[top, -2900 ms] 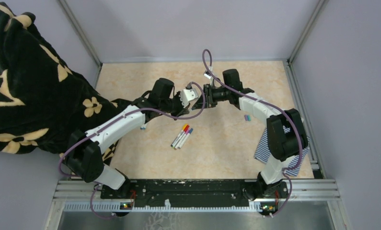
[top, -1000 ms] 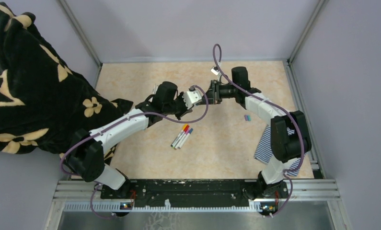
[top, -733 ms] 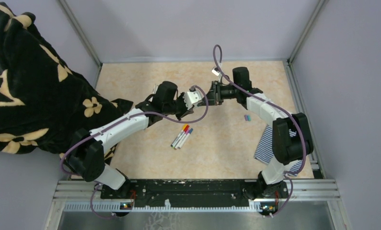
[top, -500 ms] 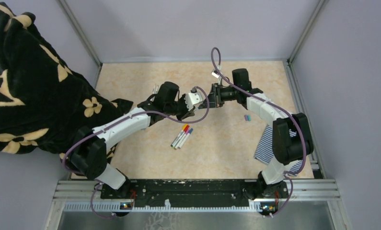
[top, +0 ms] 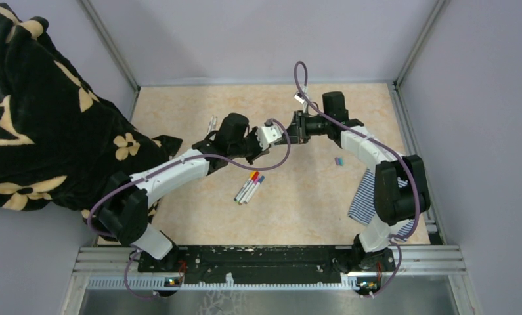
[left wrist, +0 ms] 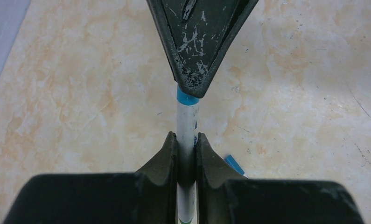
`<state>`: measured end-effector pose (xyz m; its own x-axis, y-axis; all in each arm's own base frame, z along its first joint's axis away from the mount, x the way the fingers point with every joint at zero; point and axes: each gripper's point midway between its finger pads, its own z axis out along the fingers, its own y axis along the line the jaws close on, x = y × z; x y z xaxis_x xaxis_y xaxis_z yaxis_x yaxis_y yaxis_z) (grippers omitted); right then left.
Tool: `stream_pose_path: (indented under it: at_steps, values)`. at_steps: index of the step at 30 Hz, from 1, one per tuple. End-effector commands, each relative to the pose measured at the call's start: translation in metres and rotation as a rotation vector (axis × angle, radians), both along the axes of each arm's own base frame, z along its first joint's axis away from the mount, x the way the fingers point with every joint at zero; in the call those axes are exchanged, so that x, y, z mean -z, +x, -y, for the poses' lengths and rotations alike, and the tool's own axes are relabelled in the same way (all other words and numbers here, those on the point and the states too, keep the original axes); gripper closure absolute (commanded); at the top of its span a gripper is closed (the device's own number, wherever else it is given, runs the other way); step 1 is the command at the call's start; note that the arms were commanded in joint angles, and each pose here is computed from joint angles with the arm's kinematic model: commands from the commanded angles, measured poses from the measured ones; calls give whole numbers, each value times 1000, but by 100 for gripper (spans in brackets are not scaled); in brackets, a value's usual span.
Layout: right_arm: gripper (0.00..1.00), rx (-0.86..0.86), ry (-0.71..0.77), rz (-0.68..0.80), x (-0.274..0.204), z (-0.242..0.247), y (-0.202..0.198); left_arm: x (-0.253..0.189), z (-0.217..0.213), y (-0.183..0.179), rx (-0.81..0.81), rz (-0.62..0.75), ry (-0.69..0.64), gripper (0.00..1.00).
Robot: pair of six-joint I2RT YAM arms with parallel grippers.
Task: Open the pen caps
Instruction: Open the pen cap from the pen.
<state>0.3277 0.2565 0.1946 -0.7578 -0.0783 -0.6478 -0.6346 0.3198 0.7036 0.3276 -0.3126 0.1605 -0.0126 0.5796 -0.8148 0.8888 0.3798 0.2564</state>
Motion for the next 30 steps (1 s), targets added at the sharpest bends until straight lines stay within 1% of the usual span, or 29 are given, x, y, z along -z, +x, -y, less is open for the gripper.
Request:
stream_pose_path:
  at_steps: [1, 17, 30]
  values:
    - [100, 74, 37, 129, -47, 28, 22, 40, -54, 20, -205, -34, 177, 100]
    - [100, 143, 14, 162, -61, 53, 33, 45, -53, 17, -196, -53, 200, 100]
    - [100, 154, 47, 197, -81, 70, 32, 49, -50, 9, -162, -90, 204, 100]
